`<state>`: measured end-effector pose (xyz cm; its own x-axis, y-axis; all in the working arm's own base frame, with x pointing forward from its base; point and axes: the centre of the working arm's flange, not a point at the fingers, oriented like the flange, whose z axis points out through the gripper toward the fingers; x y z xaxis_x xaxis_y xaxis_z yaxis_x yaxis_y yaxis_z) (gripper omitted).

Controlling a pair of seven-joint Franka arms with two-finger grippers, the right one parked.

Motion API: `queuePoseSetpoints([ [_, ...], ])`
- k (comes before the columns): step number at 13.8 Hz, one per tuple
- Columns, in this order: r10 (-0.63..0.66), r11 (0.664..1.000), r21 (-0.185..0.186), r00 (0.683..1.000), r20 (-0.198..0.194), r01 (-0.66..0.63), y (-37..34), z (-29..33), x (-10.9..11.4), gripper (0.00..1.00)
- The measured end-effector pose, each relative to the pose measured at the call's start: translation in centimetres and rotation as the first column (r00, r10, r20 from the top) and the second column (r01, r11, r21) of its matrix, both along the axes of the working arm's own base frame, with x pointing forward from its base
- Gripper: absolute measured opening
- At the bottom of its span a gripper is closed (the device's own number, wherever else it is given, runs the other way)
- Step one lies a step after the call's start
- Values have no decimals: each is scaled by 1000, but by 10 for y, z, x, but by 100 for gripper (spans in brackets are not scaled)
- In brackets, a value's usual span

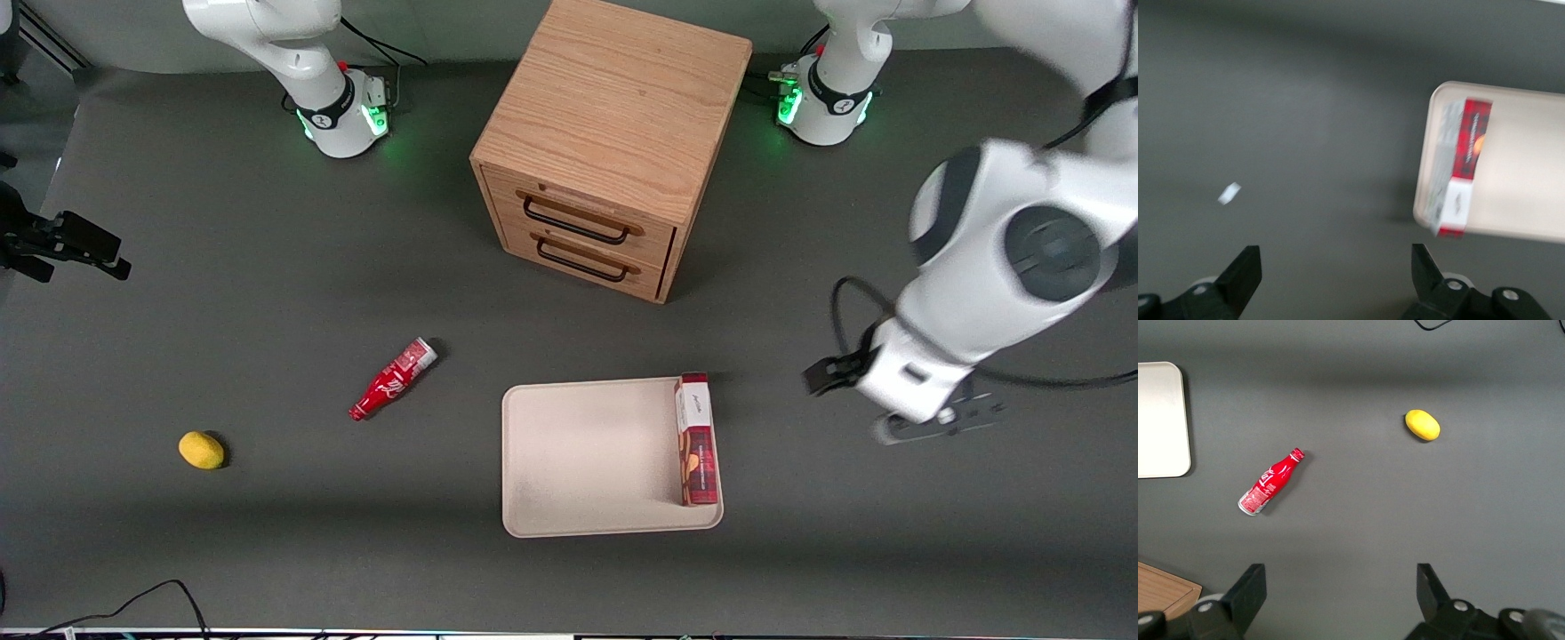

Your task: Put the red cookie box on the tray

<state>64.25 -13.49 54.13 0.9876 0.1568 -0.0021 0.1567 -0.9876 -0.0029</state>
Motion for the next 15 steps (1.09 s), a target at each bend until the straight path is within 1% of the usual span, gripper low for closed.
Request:
queuePoseSetpoints([
  [3, -61, 998, 5, 995, -76, 61, 82, 61, -40, 100],
  [4, -84, 996, -5, 992, -97, 84, 107, 76, -55, 100],
  [5, -102, 995, -16, 989, -108, 101, 130, 88, -70, 100],
  [8, -113, 993, -38, 987, -114, 109, 177, 105, -118, 100],
  [10, -124, 992, -45, 986, -109, 119, 175, 111, -145, 100],
  [12, -141, 989, -50, 985, -102, 137, 166, 116, -159, 100],
  [15, -145, 989, -54, 984, -107, 140, 166, 113, -162, 100],
])
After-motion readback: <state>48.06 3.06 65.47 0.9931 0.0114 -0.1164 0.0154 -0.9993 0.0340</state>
